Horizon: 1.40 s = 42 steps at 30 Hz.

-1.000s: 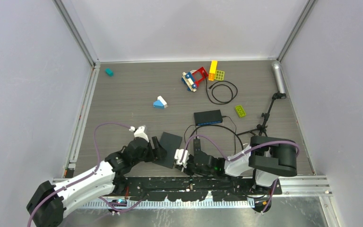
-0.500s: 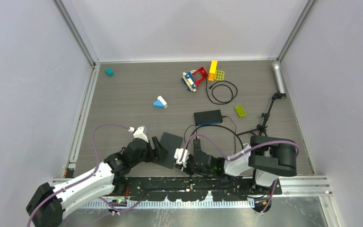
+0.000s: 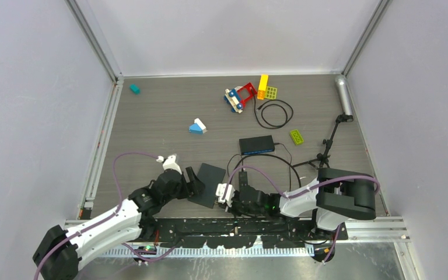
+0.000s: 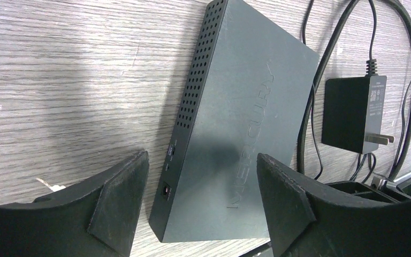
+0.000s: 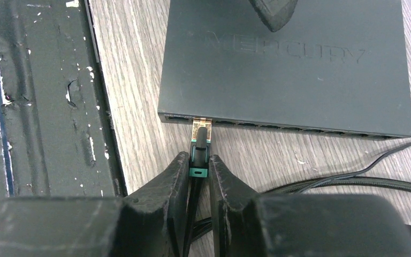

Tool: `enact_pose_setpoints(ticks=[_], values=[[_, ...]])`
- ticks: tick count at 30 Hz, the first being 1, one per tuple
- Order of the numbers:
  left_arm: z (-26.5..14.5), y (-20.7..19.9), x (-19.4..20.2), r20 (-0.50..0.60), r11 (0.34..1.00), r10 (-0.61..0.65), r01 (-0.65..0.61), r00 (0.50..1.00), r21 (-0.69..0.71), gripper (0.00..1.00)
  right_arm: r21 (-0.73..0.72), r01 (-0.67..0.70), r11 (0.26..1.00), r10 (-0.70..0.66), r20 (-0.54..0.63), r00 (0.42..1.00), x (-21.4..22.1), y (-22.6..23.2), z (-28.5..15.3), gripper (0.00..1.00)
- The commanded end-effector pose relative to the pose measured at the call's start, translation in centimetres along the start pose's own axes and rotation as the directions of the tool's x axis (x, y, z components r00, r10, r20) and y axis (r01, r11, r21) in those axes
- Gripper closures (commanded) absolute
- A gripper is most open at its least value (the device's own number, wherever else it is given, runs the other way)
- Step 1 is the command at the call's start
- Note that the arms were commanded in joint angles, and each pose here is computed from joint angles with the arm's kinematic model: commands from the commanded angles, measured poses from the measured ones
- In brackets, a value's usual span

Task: Insert the plug into the switch port
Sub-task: Insert the connector into the switch port.

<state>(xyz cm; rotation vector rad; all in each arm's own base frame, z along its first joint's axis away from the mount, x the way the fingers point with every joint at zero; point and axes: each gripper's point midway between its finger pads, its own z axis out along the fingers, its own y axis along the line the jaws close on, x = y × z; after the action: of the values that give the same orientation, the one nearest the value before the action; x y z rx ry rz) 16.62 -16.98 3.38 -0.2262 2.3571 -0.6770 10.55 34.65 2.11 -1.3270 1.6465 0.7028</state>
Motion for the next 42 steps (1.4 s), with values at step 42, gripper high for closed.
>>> enact_pose_setpoints(ticks=[42], values=[[0.3, 1.2, 6.3, -0.166, 1.000, -0.002, 0.002, 0.986, 0.004, 0.51, 0.109, 0.022, 0.994, -0.044, 0.204, 0.978, -10.1, -3.2, 3.6, 0.99]])
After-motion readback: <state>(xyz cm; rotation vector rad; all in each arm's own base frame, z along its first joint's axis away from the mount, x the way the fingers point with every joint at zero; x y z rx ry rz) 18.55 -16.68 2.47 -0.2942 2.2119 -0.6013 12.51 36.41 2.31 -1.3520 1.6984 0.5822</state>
